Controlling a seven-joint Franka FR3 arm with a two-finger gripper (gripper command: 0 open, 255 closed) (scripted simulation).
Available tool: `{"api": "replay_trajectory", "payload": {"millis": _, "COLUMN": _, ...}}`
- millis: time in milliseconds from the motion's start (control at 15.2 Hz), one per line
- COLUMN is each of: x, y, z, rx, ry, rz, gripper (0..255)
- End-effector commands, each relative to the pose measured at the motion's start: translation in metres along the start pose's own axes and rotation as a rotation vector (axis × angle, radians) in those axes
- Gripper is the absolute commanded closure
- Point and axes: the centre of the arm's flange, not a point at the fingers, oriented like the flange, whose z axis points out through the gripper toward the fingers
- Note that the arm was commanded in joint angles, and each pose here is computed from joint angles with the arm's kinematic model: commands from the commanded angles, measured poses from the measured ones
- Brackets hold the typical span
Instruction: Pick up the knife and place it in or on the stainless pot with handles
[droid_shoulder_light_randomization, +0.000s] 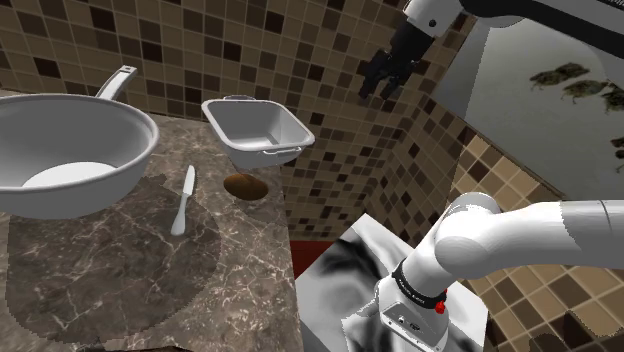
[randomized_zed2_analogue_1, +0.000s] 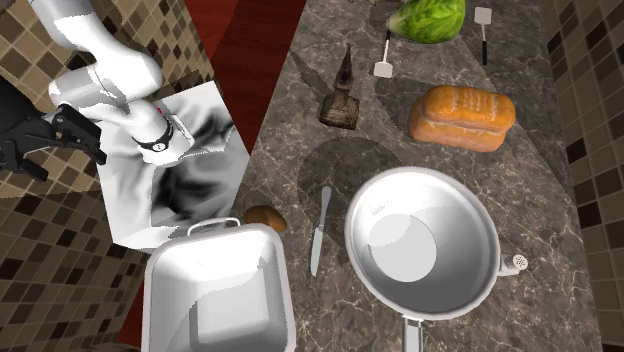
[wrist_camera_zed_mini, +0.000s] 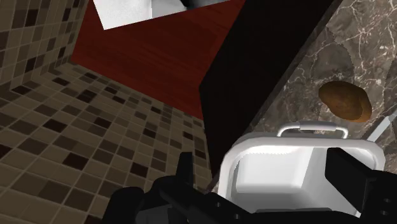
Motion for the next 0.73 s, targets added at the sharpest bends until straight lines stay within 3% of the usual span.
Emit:
{"api": "replay_trajectory", "payload": {"millis": 0, "x": 0.0, "y": 0.0, "z": 0.0, "rx": 0.0, "ry": 0.0, "rz": 0.0, "gripper": 0}}
{"api": "replay_trajectory", "payload": {"millis": 660, "x": 0.022, "y": -0.111, "z": 0.077, "rx": -0.031, "ry": -0.049, "rz": 0.126, "gripper": 0}}
